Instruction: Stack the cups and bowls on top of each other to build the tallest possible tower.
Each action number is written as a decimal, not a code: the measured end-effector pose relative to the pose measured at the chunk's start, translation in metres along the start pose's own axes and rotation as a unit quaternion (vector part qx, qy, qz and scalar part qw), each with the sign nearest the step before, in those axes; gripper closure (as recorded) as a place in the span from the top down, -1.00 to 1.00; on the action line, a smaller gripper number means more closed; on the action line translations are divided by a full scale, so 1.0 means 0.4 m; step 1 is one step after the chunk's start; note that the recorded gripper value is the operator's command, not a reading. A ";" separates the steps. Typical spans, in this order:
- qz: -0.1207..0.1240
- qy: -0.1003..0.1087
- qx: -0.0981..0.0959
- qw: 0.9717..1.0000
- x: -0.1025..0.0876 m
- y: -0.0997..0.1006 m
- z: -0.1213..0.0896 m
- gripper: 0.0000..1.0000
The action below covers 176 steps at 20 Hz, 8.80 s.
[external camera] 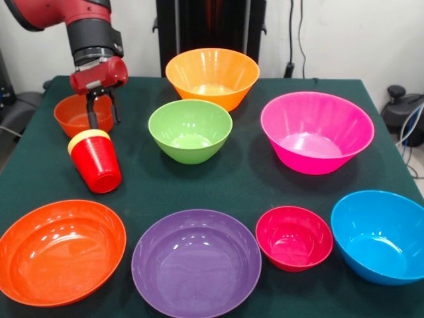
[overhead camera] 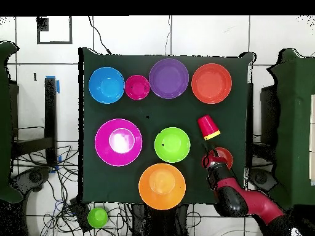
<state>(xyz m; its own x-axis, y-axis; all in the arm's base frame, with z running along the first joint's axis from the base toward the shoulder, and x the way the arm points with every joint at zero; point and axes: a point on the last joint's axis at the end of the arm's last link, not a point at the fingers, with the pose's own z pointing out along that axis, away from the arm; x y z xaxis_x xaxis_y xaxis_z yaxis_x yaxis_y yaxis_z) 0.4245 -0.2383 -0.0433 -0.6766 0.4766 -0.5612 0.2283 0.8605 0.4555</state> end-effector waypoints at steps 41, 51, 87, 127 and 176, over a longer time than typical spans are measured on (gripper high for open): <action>0.025 -0.007 -0.055 0.998 -0.037 0.006 0.076 1.00; 0.035 -0.016 -0.064 0.997 -0.075 0.011 0.089 1.00; -0.048 -0.018 -0.057 0.997 -0.143 0.058 0.140 1.00; -0.020 -0.031 -0.060 0.997 -0.099 0.036 0.187 1.00; -0.287 0.088 0.087 0.950 -0.337 0.240 0.142 -1.00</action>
<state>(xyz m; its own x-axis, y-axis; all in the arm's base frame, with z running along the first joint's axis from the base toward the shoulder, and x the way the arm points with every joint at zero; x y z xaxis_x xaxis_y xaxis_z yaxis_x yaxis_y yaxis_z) 0.5775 -0.2099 0.0366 -0.8279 -0.1051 -0.5510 -0.1123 0.9935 -0.0208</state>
